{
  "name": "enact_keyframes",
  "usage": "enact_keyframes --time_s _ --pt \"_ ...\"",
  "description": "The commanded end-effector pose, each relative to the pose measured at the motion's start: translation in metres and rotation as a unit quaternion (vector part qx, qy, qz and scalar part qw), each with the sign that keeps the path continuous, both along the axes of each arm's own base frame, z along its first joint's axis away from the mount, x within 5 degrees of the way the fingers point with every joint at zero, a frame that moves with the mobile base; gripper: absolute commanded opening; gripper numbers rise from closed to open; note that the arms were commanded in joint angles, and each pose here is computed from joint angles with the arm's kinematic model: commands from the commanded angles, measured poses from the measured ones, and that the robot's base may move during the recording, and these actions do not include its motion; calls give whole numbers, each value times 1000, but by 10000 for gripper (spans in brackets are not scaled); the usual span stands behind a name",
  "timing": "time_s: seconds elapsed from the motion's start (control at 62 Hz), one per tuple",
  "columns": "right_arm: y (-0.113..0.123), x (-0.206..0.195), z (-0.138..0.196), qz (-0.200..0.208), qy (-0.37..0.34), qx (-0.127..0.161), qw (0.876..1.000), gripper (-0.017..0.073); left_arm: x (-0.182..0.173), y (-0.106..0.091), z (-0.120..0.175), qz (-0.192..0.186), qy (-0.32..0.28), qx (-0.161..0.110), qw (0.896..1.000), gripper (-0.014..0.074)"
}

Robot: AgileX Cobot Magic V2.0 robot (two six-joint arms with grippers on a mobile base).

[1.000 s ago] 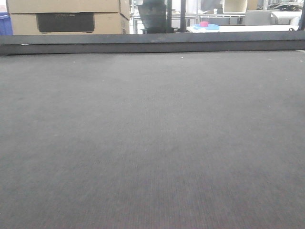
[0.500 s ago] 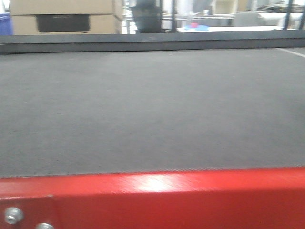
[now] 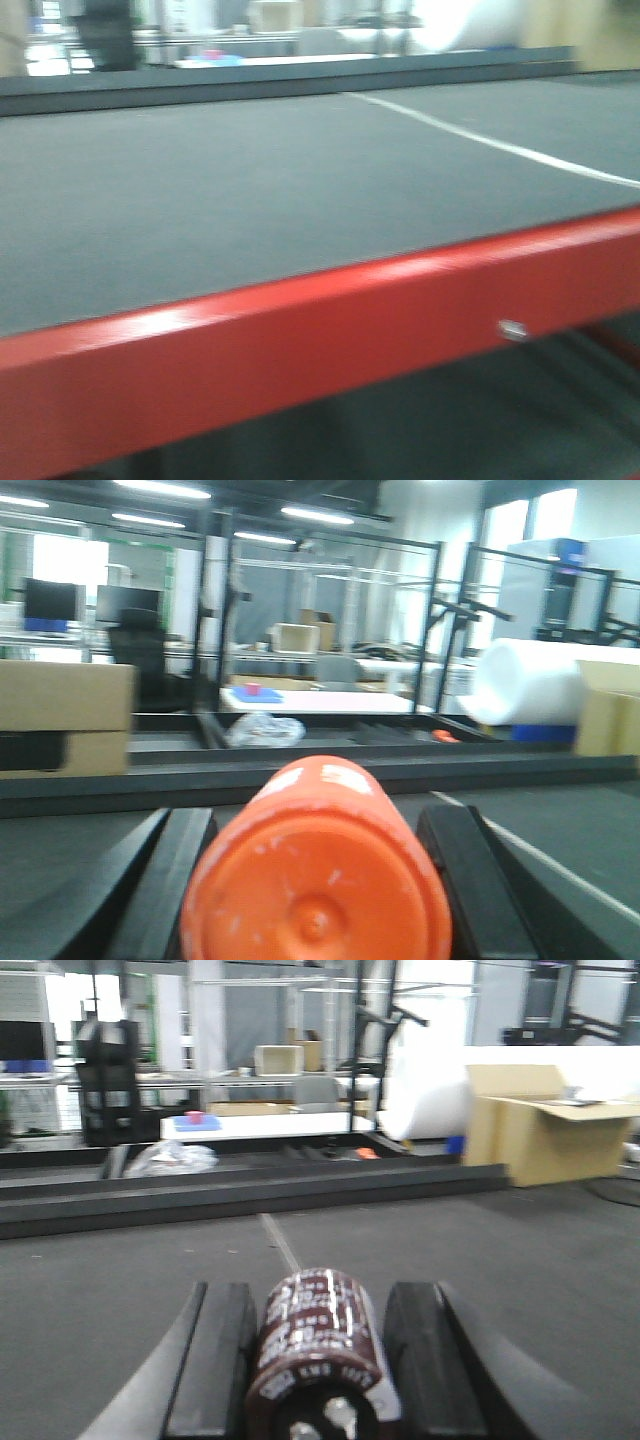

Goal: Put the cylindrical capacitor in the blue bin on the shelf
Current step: 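Drive the base away from the table holding both objects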

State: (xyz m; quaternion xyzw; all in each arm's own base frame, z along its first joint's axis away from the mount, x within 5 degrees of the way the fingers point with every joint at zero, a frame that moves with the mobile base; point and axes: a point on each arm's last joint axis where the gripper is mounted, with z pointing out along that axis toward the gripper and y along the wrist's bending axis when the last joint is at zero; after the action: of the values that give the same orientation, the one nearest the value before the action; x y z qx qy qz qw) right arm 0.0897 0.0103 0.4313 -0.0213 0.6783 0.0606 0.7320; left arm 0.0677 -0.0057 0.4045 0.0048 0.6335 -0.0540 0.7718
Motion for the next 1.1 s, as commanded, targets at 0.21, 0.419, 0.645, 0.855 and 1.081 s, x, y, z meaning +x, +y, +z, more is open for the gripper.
enact_keyframes --time_s 0.21,0.419,0.645,0.855,1.081 --pt "0 -1 1 -2 -9 -3 1000 -162 -1 1 2 3 -13 -3 1000 -111" --pt "0 -1 1 -2 -9 -3 1000 -162 -1 1 2 3 -13 -3 1000 -111" --pt "0 -1 1 -2 -9 -3 1000 -162 -1 1 2 3 -13 -3 1000 -111" --pt "0 -1 1 -2 -9 -3 1000 -162 -1 1 2 3 -13 -3 1000 -111" --pt "0 -1 1 -2 -9 -3 1000 -162 -1 1 2 3 -13 -3 1000 -111"
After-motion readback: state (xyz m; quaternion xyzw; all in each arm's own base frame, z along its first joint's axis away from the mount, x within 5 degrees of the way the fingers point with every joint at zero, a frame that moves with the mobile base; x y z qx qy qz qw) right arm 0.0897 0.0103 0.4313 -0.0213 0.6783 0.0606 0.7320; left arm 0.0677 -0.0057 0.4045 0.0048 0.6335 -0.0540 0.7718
